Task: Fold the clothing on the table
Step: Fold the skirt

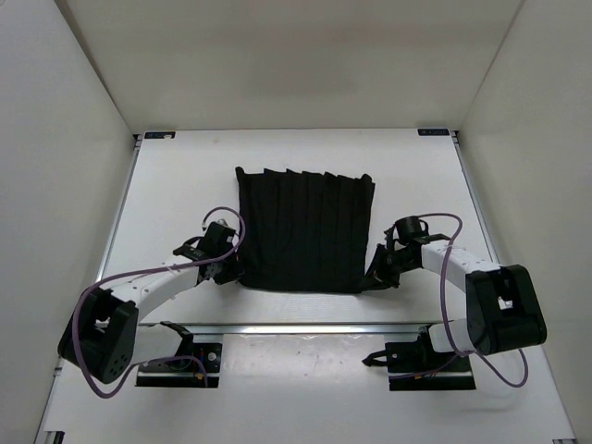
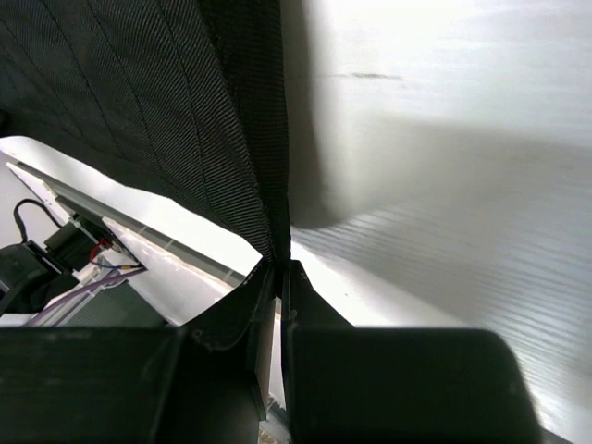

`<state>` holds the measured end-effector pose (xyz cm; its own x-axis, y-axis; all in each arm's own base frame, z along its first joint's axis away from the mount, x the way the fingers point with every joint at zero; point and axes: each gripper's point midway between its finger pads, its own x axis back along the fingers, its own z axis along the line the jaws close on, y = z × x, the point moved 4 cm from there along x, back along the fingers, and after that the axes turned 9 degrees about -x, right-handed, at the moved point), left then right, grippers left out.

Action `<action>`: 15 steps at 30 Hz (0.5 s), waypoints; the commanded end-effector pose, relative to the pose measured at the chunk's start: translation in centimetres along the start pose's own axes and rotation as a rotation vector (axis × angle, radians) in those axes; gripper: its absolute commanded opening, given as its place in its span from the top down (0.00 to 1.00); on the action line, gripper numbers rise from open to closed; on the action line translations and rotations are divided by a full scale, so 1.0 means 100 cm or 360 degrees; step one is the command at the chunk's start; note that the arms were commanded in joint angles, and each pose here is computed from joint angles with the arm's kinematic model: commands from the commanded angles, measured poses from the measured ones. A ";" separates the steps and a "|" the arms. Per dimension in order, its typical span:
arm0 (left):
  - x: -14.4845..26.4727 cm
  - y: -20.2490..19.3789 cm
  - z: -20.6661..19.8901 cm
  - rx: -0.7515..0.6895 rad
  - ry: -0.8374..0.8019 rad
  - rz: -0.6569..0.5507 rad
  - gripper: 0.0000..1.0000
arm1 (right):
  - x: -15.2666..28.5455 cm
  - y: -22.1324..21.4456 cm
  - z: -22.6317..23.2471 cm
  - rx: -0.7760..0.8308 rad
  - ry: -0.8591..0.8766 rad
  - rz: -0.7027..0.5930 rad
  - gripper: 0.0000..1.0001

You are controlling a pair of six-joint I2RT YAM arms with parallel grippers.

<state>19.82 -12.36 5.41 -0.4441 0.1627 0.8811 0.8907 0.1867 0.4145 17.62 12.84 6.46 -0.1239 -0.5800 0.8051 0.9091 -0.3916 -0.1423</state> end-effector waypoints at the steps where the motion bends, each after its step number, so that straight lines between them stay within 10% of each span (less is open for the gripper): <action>1: 0.018 0.029 -0.019 -0.0051 -0.0100 -0.0151 1.00 | 0.011 -0.003 -0.002 0.0027 0.0026 0.0018 1.00; 8: 0.077 0.041 -0.017 0.0155 -0.0234 -0.0244 1.00 | 0.060 0.002 0.027 0.0025 0.0183 -0.0101 1.00; 15: 0.064 -0.043 -0.006 0.0267 -0.0304 0.0086 1.00 | 0.050 -0.027 -0.001 -0.0036 0.0054 0.0024 1.00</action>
<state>17.42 -12.85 11.91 -0.5448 0.3242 0.7733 0.8334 0.3109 0.4569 16.93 11.27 11.30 -0.1874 -0.6201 0.7618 0.9072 -0.4067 -0.1079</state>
